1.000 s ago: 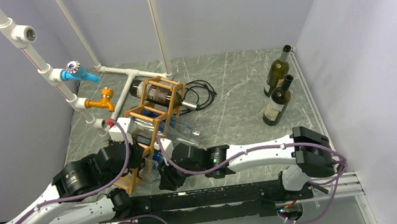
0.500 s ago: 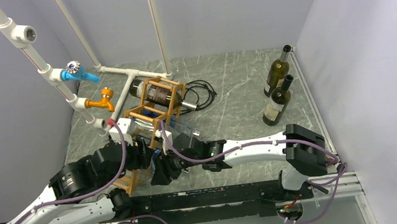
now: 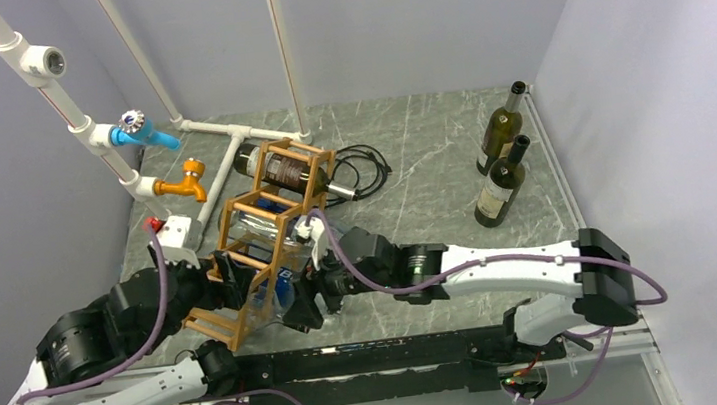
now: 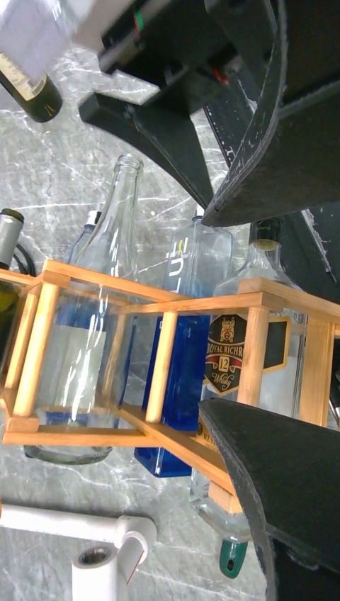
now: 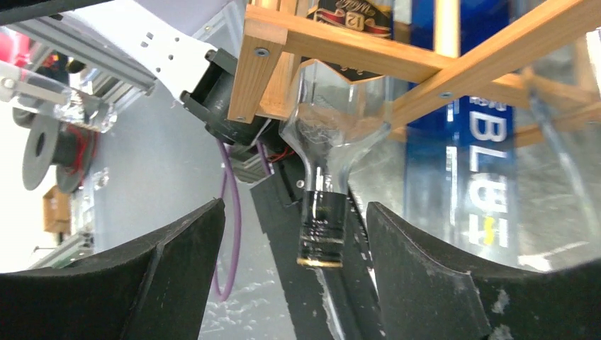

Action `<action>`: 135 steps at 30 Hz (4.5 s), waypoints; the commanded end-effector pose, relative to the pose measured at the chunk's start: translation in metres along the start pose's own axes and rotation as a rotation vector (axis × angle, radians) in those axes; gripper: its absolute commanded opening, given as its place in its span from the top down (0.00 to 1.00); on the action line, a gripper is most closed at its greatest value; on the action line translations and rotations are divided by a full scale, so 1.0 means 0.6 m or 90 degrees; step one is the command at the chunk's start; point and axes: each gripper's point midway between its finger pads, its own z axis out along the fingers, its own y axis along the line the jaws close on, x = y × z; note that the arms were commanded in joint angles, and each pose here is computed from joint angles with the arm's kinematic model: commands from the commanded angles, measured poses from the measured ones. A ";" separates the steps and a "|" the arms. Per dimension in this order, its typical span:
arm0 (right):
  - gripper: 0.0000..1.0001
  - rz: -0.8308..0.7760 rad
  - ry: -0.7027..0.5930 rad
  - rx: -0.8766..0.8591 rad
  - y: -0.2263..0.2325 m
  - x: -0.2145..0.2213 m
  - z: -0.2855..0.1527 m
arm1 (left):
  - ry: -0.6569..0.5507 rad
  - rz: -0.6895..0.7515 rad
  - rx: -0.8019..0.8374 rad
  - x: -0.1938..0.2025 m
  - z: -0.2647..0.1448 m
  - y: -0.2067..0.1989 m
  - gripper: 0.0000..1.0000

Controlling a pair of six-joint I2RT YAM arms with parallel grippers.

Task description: Put the wine bottle on the wine rack

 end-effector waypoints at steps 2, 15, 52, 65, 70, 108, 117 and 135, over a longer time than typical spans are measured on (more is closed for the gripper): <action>0.24 -0.118 -0.064 0.077 -0.008 -0.077 -0.066 | -0.048 -0.006 -0.007 -0.032 -0.023 0.017 0.01; 0.01 -0.117 -0.247 0.425 -0.182 -0.217 -0.241 | -0.123 0.139 0.004 -0.138 0.005 -0.038 0.00; 0.01 0.188 -0.343 1.022 -0.489 -0.185 -0.743 | -0.407 0.254 0.073 -0.305 0.093 -0.131 0.00; 0.44 0.238 -0.328 0.998 -0.569 -0.112 -0.707 | -0.376 0.260 0.075 -0.290 0.122 -0.140 0.00; 0.73 0.207 -0.315 0.974 -0.559 -0.121 -0.701 | -0.363 0.267 0.064 -0.285 0.135 -0.137 0.00; 1.00 0.394 -0.782 0.123 -0.251 -0.384 -0.595 | -0.366 0.175 0.128 -0.279 0.119 -0.162 0.00; 1.00 0.401 -0.872 0.100 -0.234 -0.439 -0.526 | -0.415 0.184 0.039 -0.300 0.092 -0.113 0.01; 1.00 0.332 -0.930 0.076 -0.200 -0.558 -0.382 | -0.498 0.206 -0.081 -0.325 0.035 -0.043 0.00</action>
